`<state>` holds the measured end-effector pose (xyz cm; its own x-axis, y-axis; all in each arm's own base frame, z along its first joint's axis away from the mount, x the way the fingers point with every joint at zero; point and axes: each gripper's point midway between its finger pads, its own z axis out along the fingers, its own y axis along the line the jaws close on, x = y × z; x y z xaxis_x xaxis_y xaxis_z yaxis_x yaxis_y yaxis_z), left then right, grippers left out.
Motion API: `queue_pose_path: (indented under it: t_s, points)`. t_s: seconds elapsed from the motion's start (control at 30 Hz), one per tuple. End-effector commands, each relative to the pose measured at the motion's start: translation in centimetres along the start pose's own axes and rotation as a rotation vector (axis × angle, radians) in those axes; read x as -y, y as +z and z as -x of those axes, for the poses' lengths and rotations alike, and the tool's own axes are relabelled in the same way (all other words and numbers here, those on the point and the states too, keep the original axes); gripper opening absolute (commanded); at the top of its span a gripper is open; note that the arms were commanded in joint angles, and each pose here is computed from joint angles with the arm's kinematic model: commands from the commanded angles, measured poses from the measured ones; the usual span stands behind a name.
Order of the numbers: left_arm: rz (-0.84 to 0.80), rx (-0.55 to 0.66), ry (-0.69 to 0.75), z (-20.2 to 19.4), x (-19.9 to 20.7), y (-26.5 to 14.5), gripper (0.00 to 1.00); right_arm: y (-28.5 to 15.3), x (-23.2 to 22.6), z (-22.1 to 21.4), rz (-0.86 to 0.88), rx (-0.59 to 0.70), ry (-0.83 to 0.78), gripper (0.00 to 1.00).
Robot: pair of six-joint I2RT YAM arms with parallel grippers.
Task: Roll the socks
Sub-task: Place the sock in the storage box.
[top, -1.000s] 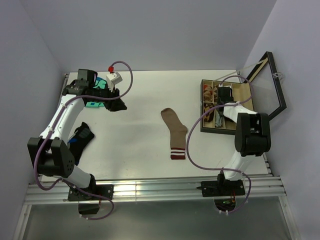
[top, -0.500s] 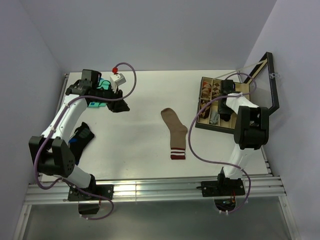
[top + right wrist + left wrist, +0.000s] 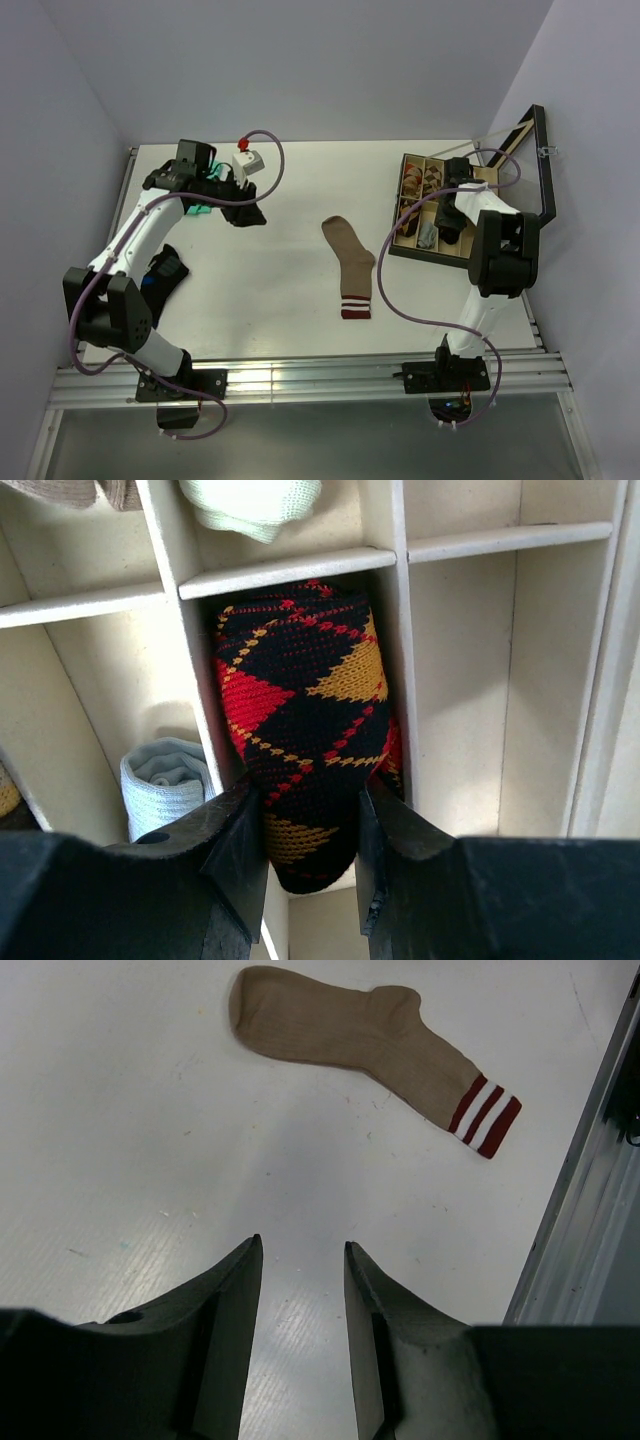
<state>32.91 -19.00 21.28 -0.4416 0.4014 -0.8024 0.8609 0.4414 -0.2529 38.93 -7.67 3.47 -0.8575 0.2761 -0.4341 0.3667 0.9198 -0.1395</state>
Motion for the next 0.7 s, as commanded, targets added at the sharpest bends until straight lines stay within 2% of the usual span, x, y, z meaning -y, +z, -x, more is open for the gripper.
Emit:
queue_pose_path:
  t_s: [0.0,0.37,0.67]
  points:
    - [0.018,-0.004,0.008,0.2,-0.6,0.7,0.43,0.4,0.0,-5.0,0.004,-0.201,0.006,0.00]
    - [0.046,-0.023,0.007,0.1,-0.9,1.2,0.43,0.1,0.5,-6.5,-0.019,-0.276,0.008,0.00]
    - [0.065,-0.041,0.013,0.2,-0.9,1.5,0.43,0.0,2.1,-9.2,-0.121,-0.369,0.005,0.01]
